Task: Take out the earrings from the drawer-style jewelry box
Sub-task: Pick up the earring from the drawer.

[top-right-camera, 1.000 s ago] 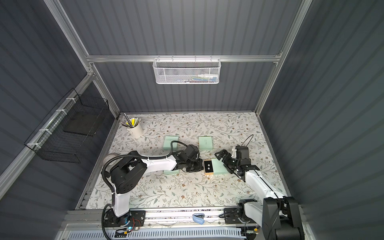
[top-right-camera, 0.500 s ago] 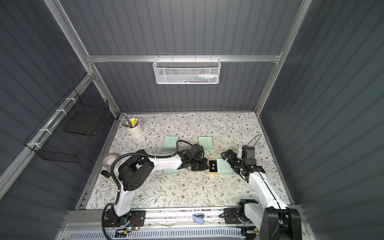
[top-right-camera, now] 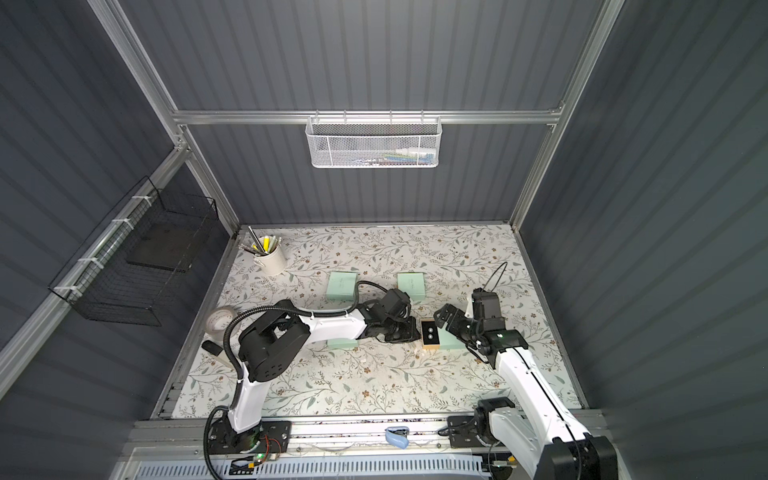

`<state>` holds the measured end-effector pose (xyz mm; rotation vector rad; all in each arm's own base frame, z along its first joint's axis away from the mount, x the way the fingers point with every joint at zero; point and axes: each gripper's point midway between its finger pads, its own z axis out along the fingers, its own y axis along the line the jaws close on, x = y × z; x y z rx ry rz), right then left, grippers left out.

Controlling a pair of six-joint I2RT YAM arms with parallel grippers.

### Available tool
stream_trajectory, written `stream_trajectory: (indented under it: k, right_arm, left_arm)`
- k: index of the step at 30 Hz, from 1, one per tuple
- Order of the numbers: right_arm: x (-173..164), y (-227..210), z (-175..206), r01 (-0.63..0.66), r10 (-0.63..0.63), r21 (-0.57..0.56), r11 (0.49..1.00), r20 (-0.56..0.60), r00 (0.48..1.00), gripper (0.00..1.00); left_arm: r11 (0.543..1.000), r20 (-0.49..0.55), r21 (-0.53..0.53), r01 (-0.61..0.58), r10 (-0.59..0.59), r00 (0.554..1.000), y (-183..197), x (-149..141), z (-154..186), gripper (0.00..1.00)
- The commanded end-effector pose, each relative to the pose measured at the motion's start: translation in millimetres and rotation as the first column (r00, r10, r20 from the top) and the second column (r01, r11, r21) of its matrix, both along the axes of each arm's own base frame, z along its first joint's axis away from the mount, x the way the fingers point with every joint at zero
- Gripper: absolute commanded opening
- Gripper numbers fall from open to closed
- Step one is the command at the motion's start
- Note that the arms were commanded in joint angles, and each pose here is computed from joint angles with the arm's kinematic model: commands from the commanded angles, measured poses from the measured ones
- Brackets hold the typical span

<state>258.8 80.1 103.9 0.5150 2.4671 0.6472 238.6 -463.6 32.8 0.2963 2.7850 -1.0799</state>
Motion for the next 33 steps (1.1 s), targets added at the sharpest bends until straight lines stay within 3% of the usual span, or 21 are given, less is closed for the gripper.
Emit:
stream_trajectory:
  k: [1,8,12,17,23,29,33]
  right_arm:
    - [-4,-1,7,-0.014,0.014,-0.069,0.998,0.000,1.000,0.98]
    - [-13,6,12,-0.057,0.056,-0.142,0.988,-0.007,0.998,0.91]
    - [-19,17,11,-0.096,0.094,-0.173,0.980,-0.020,0.995,0.82]
    - [-19,24,3,-0.128,0.119,-0.217,0.968,-0.054,0.991,0.69]
    - [-8,30,-9,-0.149,0.131,-0.258,0.954,-0.089,0.987,0.56]
    - [4,40,-22,-0.185,0.155,-0.262,0.947,-0.129,0.979,0.50]
    - [10,42,-30,-0.190,0.153,-0.273,0.943,-0.151,0.977,0.45]
  left_arm:
    - [1.000,0.024,-0.021,0.002,-0.001,1.000,3,-3,18,0.19]
    - [0.999,0.070,-0.054,0.009,-0.005,0.998,12,-7,49,0.24]
    - [0.999,0.161,-0.054,0.004,0.005,0.987,36,-10,74,0.28]
    - [0.999,0.350,-0.041,0.005,0.010,0.937,80,-13,111,0.54]
    - [0.996,0.482,0.026,0.081,-0.084,0.872,115,-18,134,0.99]
    - [0.982,0.514,0.129,0.139,-0.186,0.837,127,-22,143,1.00]
    - [0.963,0.460,0.180,0.202,-0.263,0.848,125,-28,142,1.00]
